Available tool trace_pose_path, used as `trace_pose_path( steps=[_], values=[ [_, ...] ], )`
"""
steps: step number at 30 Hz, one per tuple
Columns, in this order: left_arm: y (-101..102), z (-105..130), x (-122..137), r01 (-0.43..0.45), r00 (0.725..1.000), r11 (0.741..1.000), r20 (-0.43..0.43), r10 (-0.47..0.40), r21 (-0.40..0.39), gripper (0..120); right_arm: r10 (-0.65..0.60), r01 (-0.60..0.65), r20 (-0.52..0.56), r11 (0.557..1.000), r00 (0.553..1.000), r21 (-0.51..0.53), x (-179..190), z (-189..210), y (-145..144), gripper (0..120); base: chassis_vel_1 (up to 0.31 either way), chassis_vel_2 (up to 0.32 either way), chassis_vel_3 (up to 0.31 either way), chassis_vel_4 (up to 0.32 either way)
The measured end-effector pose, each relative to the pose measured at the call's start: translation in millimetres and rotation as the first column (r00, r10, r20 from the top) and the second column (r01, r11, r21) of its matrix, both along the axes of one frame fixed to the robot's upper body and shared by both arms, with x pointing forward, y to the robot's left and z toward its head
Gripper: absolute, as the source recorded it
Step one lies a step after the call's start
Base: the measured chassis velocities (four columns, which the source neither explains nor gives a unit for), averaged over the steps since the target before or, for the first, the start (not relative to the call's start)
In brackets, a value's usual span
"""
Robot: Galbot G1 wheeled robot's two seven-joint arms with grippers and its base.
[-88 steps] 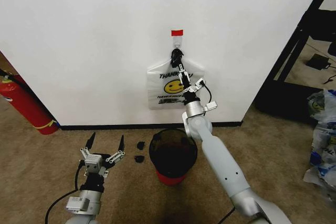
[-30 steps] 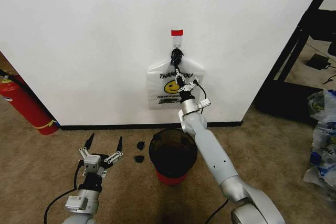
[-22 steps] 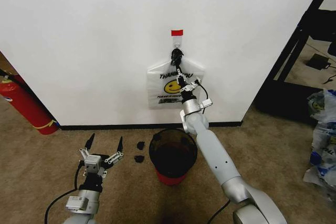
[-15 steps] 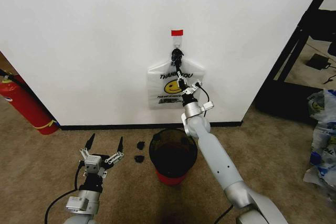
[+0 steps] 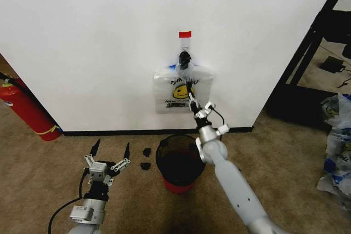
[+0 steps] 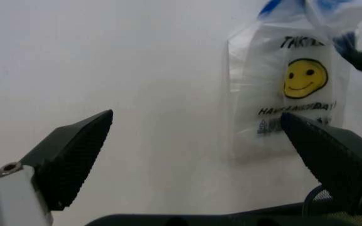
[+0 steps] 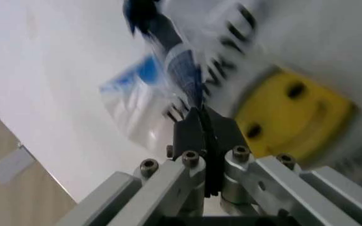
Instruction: Pick up the garbage bag from the wall and place it over the trash bin.
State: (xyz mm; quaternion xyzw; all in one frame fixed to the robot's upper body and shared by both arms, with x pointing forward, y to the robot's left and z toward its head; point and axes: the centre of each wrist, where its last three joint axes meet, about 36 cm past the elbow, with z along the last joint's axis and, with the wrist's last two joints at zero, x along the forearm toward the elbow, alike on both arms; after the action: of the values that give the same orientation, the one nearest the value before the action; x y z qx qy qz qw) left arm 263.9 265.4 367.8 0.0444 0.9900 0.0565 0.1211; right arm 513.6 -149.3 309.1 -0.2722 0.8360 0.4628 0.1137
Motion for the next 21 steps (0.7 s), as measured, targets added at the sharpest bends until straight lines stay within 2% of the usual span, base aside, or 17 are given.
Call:
trace_pose_path(
  steps=[5,15,21],
  values=[
    [-0.6,-0.7,1.2,0.003,1.0,1.0,0.003,-0.003,-0.01,100,-0.012,0.01,-0.033,0.999,0.999,-0.036,-42.2,-29.9,-17.1,0,0.0,0.0,0.0,0.0],
    [-4.9,-5.4,2.8,0.011,1.0,1.0,0.008,-0.011,-0.021,100,-0.022,0.017,-0.051,0.996,0.998,-0.086,-83.2,-51.3,-37.0,0,0.0,0.0,0.0,0.0],
    [-2.4,-4.3,4.6,0.014,1.0,1.0,0.013,-0.014,-0.017,100,0.002,-0.012,-0.061,0.986,0.998,-0.165,-107.5,-68.4,-53.4,0,0.0,0.0,0.0,0.0]
  ],
)
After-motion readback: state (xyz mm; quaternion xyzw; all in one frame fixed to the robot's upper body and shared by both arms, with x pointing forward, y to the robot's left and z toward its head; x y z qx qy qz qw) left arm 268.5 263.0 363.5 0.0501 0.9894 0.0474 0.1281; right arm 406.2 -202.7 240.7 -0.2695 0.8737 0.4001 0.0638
